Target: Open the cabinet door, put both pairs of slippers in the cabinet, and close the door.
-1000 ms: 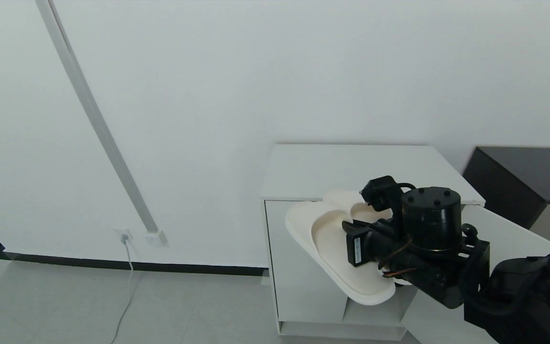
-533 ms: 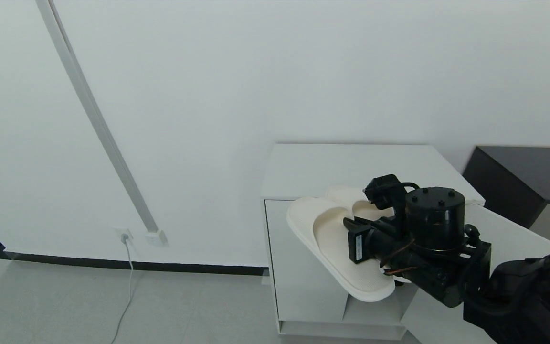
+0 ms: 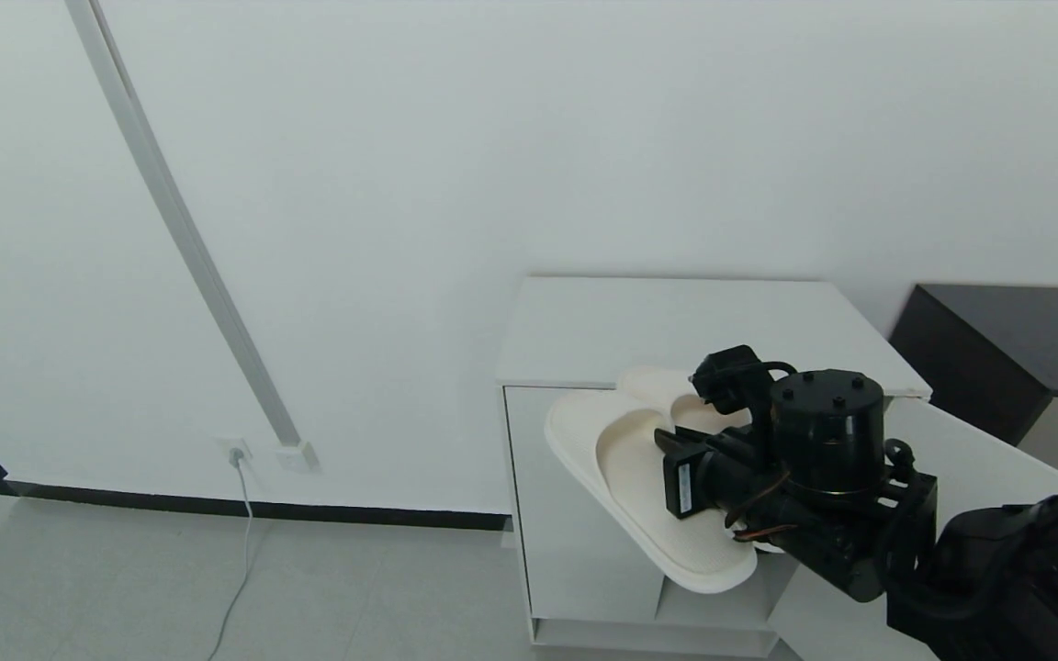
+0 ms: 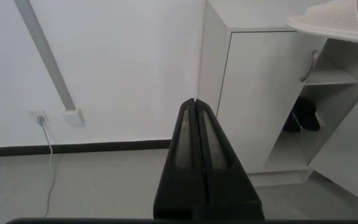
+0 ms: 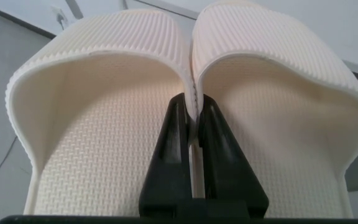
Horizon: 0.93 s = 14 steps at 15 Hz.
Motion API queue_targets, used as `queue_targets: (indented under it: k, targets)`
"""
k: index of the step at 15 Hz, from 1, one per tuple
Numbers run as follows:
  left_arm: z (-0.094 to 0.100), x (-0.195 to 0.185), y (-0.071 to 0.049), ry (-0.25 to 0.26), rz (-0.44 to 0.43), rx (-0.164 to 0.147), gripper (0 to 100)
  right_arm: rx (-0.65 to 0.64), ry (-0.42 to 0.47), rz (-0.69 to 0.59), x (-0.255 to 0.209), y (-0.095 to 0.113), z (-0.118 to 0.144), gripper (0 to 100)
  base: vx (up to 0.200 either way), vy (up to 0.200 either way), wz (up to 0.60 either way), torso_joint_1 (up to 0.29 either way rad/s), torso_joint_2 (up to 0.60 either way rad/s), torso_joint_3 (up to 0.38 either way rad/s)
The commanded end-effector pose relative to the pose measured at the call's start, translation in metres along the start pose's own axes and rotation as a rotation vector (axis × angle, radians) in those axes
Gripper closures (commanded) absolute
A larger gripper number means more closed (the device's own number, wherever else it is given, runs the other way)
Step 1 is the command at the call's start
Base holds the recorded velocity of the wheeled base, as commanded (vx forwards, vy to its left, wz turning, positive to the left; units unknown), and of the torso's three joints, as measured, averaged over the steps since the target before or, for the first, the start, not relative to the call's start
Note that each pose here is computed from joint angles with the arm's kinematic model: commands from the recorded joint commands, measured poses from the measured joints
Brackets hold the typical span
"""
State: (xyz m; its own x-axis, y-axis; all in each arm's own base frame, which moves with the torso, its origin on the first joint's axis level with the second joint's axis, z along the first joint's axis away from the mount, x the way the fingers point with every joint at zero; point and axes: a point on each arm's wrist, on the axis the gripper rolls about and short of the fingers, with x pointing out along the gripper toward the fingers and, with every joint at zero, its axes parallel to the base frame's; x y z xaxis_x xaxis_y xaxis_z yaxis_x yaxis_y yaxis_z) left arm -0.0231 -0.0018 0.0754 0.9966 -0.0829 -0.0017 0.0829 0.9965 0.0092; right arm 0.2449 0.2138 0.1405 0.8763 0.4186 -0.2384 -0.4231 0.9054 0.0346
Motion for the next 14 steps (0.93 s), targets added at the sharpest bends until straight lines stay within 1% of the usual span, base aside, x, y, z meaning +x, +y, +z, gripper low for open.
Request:
queue_targets:
  k: [1,6,8,12,14]
  targets:
    - [0.0,0.0001,0.0,0.001,0.0,0.0,100,-0.001,0.003,-0.002,0.0006,-0.0002,-0.0009,100,0.0,-0.2,0.0,0.007,0.01,0.012]
    - [0.0,0.0001,0.0,0.001,0.0,-0.002,100,-0.004,0.018,-0.002,0.0044,-0.0002,-0.0069,100,0.0,-0.2,0.0,0.002,0.0,0.003]
    - [0.0,0.0001,0.0,0.001,0.0,-0.002,100,-0.001,0.002,-0.002,0.0051,-0.0009,-0.0062,100,0.0,-0.2,0.0,0.0,0.0,0.002]
    - [0.0,0.0001,0.0,0.001,0.0,0.0,100,-0.001,-0.001,-0.003,0.0025,-0.0018,-0.0072,100,0.0,-0.2,0.0,0.002,0.0,0.001]
    - [0.0,0.0001,0.0,0.001,0.0,0.0,100,0.0,-0.006,-0.001,0.0022,-0.0018,-0.0071,100,0.0,0.0,0.0,0.0,0.0,0.0]
